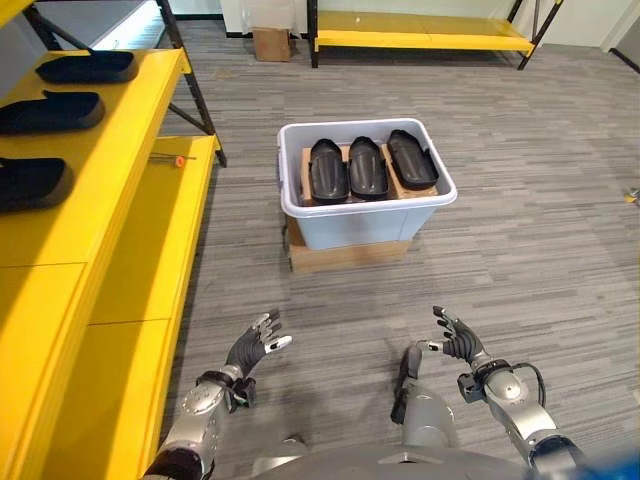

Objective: Move parts from the plastic box to the shelf.

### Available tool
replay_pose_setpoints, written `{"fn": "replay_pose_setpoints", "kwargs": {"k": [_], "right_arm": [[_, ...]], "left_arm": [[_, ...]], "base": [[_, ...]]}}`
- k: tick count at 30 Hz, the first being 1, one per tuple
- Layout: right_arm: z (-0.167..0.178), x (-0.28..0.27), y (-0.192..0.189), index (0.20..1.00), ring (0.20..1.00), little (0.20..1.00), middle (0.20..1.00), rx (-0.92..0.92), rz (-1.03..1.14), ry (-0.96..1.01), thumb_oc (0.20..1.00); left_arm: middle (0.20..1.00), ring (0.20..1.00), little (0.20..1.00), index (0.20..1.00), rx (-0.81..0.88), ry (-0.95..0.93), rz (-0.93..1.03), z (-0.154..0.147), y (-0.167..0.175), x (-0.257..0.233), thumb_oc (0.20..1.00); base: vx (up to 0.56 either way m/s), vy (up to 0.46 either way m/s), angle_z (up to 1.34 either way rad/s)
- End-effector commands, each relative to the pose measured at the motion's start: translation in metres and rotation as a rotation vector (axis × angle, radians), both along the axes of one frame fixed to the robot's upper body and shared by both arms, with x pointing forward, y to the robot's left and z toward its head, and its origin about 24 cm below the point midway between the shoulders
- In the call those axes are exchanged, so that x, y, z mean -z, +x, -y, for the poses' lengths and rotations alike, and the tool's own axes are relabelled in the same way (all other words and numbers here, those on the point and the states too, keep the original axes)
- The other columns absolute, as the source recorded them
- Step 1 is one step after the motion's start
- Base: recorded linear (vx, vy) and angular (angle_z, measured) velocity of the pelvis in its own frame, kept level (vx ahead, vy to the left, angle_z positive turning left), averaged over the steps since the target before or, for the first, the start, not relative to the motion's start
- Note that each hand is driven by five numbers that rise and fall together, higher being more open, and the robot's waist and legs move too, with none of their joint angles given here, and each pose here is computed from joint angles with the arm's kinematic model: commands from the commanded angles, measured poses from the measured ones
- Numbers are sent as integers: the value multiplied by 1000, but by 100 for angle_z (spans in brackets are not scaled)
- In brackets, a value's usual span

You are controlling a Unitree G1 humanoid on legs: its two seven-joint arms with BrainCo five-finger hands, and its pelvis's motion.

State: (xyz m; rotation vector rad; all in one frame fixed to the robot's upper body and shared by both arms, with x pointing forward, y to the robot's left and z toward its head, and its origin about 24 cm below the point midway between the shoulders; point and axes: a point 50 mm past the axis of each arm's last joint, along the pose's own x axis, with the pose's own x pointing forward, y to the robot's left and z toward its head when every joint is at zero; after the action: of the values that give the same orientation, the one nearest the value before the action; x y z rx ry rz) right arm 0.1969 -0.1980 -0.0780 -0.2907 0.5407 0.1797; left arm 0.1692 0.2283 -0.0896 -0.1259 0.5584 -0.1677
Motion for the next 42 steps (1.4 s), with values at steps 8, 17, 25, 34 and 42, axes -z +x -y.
{"fn": "replay_pose_setpoints", "kwargs": {"k": [8, 17, 25, 34, 42], "right_arm": [[36, -18, 18, 1000, 1000, 1000, 1000, 105, 95, -63, 1000], [56, -26, 20, 1000, 1000, 1000, 1000, 165, 129, -85, 1000], [41, -26, 26, 1000, 1000, 1000, 1000, 114, 124, -67, 1000], [31, -14, 14, 1000, 1000, 1000, 1000, 78, 64, -49, 1000], [13, -10, 11, 1000, 1000, 1000, 1000, -11, 57, -25, 1000]], "left_arm": [[1000, 1000, 1000, 1000, 131, -37, 63, 26, 0, -3, 1000], [1000, 1000, 1000, 1000, 46, -55, 147, 20, 20, -16, 1000], [1000, 1000, 1000, 1000, -47, -34, 169, 9, 16, -18, 1000], [1000, 1000, 1000, 1000, -90, -62, 177, 4, 21, -18, 1000], [1000, 1000, 1000, 1000, -45, -34, 174, 8, 23, -17, 1000]], "base": [[427, -368, 27], [159, -240, 3], [144, 66, 7], [193, 176, -21], [192, 236, -4]]}}
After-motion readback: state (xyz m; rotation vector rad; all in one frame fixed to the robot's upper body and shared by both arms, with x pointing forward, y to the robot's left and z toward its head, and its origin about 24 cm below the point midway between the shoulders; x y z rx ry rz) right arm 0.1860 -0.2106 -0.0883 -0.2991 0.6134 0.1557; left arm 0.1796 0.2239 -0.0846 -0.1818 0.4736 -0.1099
